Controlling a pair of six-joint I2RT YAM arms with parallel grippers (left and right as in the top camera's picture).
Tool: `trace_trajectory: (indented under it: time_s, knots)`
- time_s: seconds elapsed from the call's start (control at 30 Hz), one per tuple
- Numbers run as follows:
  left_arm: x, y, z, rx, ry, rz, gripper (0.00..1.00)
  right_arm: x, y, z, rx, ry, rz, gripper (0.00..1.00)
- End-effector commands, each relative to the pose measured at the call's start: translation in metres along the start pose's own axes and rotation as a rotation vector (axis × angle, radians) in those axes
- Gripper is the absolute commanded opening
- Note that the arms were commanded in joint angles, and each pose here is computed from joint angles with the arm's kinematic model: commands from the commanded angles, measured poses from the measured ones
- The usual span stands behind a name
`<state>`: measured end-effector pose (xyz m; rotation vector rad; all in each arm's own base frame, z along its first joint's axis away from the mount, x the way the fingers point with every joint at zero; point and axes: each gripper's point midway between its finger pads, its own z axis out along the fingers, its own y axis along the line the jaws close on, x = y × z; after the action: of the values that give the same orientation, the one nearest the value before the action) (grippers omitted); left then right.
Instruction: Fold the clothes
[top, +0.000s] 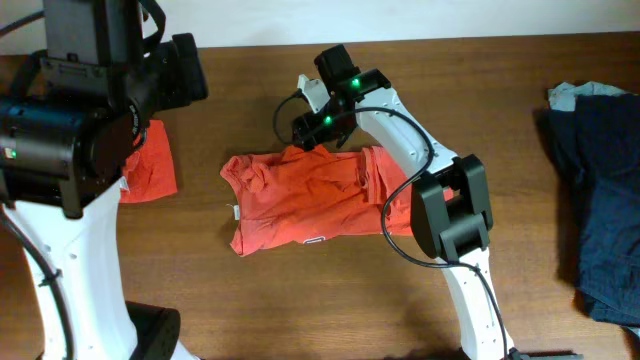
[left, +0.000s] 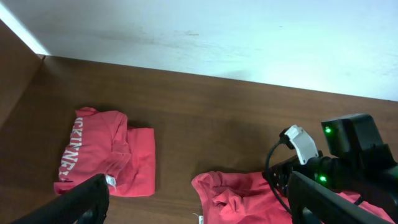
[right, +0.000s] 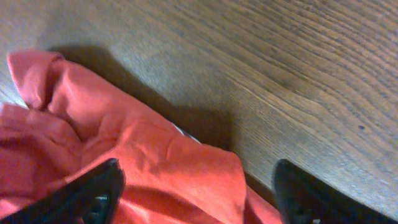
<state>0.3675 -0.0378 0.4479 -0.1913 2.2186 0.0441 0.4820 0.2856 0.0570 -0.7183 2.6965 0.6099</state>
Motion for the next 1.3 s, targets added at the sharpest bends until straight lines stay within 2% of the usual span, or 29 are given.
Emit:
trace_trajectory:
  time_s: [0.0, 0.43, 0.5, 0.6, 0.9, 1.1, 1.27]
  knots:
    - [-0.001, 0.007, -0.005, -0.025, -0.012, -0.011, 0.91, 0.002, 0.009, 0.009, -0.048, 0.005, -0.007, 0.70]
    - [0.001, 0.010, -0.005, -0.038, -0.002, -0.006, 0.91, 0.016, 0.011, 0.026, -0.081, 0.059, 0.022, 0.68]
    - [0.002, 0.010, -0.005, -0.038, -0.001, -0.006, 0.91, 0.016, 0.011, 0.026, -0.082, 0.059, 0.021, 0.63]
    - [0.002, 0.010, -0.005, -0.039, -0.001, -0.006, 0.91, 0.016, 0.015, 0.026, -0.105, 0.059, 0.022, 0.40]
    - [0.002, 0.010, -0.005, -0.039, -0.001, -0.006, 0.91, 0.001, 0.035, -0.010, -0.147, 0.027, 0.010, 0.04]
    - [0.001, 0.010, -0.005, -0.040, -0.002, 0.001, 0.91, 0.010, 0.051, -0.053, -0.149, 0.095, 0.008, 0.04]
    - [0.001, 0.011, -0.005, -0.046, -0.004, 0.001, 0.91, 0.054, 0.058, -0.076, -0.139, 0.280, 0.048, 0.04]
